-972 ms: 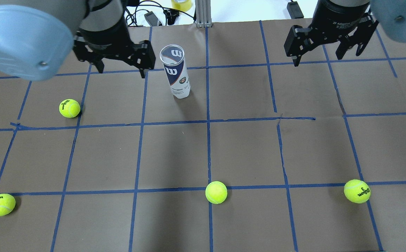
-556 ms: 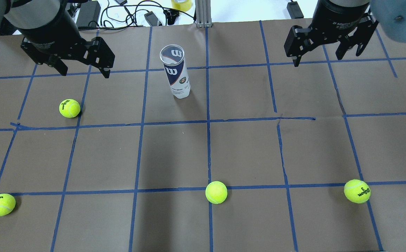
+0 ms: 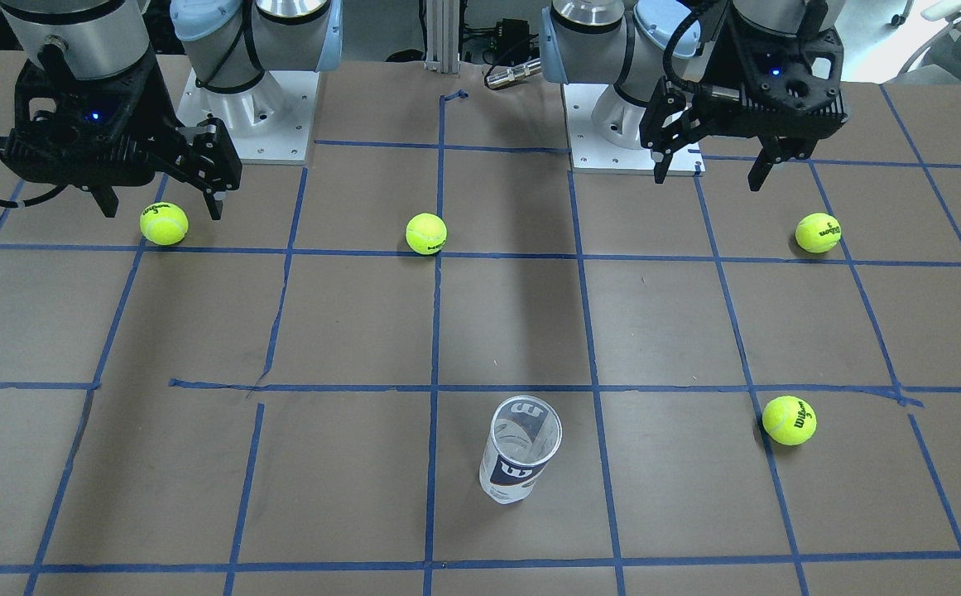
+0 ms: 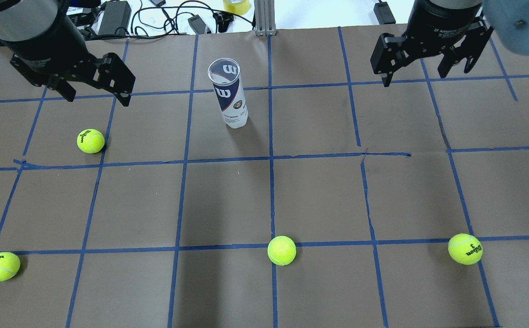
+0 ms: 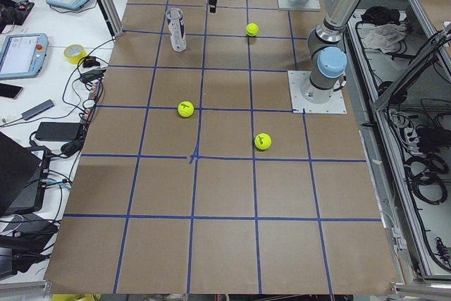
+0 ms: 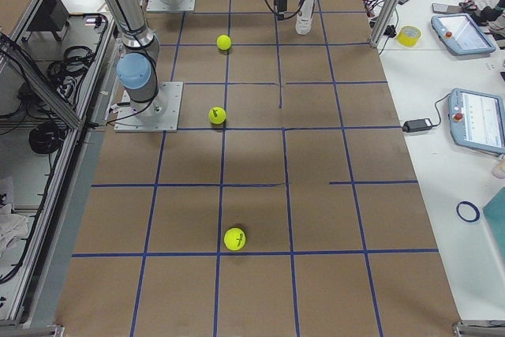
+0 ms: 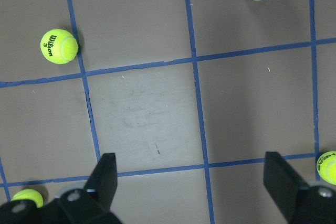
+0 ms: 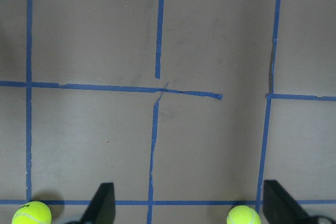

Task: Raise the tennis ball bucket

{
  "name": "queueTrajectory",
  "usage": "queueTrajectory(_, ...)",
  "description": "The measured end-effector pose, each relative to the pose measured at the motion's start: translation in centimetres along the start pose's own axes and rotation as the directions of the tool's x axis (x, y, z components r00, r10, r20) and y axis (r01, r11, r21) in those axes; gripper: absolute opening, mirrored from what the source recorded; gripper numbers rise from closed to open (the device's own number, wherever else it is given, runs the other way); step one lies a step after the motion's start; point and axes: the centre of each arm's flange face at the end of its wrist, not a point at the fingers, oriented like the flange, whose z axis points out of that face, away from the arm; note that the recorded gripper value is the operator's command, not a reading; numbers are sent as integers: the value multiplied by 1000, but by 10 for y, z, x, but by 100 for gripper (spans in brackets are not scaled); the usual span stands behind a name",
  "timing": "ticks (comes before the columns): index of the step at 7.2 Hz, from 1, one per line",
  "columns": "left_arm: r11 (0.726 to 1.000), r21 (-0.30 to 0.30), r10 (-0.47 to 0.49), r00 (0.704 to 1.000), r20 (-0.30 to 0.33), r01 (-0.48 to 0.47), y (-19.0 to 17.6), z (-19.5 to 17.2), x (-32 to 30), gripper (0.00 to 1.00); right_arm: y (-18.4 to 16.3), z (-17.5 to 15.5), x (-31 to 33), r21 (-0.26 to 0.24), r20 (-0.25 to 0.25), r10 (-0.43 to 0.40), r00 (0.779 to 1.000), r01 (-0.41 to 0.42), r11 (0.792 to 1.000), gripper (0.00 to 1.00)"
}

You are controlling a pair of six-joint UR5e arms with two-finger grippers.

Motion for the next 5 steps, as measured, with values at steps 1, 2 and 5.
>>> queueTrajectory(1, 1000, -12, -26, 1000, -1, 26, 4, 1, 1, 100, 1, -1, 0, 3, 0, 1, 1000, -1, 1000, 100)
queueTrajectory(2, 998, -20, -63, 998, 0, 63, 7, 2, 2, 100, 1, -2, 0, 5, 0, 0, 1000, 0, 1000, 100)
queueTrajectory(5, 993, -23, -119, 993, 9, 119, 11, 2, 2, 100, 1, -2, 0, 4, 0, 0, 1000, 0, 1000, 100)
